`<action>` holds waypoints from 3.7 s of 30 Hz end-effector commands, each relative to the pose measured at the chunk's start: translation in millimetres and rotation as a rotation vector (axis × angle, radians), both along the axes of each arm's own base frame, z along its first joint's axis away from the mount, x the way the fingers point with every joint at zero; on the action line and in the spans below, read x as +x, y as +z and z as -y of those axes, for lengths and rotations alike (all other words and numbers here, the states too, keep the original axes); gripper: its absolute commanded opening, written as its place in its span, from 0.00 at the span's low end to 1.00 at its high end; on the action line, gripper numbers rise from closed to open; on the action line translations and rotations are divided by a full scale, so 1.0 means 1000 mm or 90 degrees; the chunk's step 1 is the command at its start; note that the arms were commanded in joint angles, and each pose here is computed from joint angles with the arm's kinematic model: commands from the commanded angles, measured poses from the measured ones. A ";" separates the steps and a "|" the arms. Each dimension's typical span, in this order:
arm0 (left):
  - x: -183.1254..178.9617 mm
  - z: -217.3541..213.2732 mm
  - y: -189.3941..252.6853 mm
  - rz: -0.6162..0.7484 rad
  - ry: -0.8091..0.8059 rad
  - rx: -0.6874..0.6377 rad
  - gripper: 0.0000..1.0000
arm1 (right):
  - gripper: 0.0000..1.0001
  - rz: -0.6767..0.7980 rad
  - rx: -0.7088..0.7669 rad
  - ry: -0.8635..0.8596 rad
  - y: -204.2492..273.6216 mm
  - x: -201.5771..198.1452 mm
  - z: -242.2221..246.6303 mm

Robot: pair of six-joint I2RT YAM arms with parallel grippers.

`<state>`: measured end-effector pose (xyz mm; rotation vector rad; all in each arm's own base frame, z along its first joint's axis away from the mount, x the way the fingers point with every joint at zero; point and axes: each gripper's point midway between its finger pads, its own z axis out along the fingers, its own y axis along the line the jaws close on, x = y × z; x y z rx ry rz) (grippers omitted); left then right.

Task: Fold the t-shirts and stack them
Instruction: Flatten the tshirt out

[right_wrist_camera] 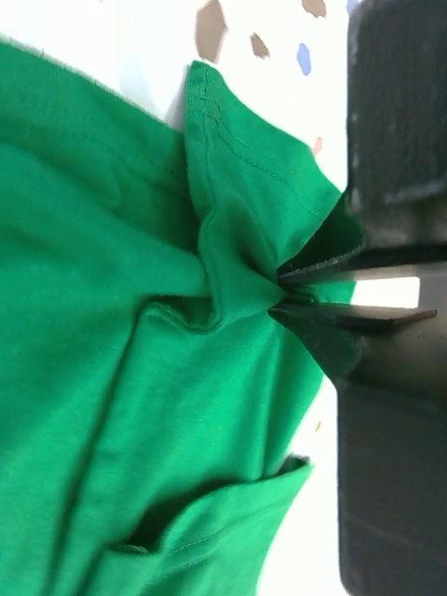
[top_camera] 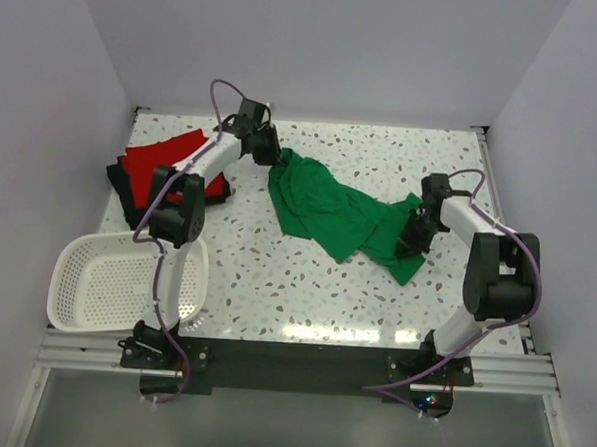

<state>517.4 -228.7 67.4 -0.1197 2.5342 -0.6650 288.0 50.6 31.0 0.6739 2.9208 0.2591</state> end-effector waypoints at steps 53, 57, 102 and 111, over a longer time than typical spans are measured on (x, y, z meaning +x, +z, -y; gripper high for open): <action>-0.235 0.160 -0.048 -0.058 -0.263 0.133 0.47 | 0.57 0.046 0.044 -0.031 0.053 -0.029 0.006; -0.233 0.157 -0.051 -0.056 -0.258 0.151 0.47 | 0.57 0.050 0.046 -0.031 0.053 -0.028 0.006; -0.175 -0.055 0.074 0.060 0.085 0.236 0.00 | 0.51 -0.016 -0.042 -0.121 0.000 -0.034 0.070; -0.173 -0.065 0.078 0.059 0.096 0.240 0.00 | 0.40 -0.013 -0.049 -0.116 -0.018 -0.021 0.075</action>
